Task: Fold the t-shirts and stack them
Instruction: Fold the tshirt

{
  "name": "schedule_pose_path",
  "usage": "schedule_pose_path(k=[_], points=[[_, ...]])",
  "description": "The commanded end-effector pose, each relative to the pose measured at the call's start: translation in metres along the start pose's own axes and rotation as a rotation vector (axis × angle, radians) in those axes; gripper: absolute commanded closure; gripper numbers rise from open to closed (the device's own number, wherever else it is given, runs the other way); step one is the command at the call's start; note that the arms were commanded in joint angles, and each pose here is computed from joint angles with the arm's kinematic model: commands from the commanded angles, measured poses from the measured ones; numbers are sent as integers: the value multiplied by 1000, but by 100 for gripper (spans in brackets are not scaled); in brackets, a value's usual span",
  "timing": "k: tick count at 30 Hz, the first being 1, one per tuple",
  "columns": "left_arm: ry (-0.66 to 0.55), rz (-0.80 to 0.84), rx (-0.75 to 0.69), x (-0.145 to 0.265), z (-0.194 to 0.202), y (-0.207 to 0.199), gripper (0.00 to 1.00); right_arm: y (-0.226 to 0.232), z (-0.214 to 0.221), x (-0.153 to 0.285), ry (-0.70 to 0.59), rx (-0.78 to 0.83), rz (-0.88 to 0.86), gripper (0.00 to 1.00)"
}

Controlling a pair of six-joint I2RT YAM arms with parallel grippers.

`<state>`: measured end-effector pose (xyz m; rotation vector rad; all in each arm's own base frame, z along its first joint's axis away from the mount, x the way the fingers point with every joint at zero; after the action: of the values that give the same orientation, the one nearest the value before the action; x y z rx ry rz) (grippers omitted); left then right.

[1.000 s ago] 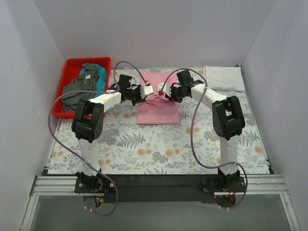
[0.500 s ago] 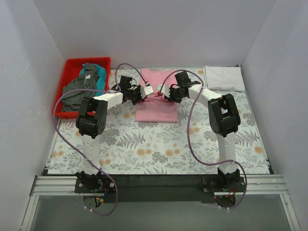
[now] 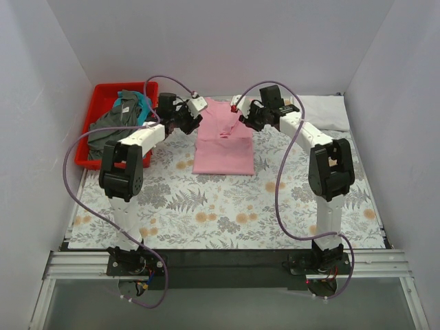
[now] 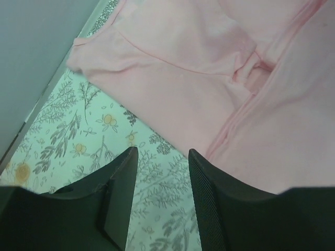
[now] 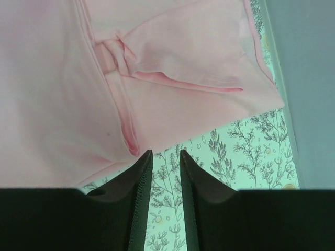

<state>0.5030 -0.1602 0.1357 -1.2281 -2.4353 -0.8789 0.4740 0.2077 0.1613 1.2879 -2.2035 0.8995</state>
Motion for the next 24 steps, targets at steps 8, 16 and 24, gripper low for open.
schedule_pose_path(k=[8,16,24], points=[[20,288,504,60,-26,-70,66,64,-26,37,-84,-432,-289,78],[150,411,821,40,14,-114,66,109,23,4,56,-698,-443,78],[259,455,964,34,47,-145,66,141,75,-9,207,-790,-446,79]])
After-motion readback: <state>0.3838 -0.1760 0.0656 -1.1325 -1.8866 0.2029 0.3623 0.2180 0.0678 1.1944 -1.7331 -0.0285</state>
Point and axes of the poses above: each gripper's point midway between its finger pads, its own x axis back along the fingers, its own y axis along the line the jaws close on, z = x × y, the point moved 6 cm from there along x, back along the fingers, and after that the axes turned 6 degrees about -x, right-handed, at the moved point
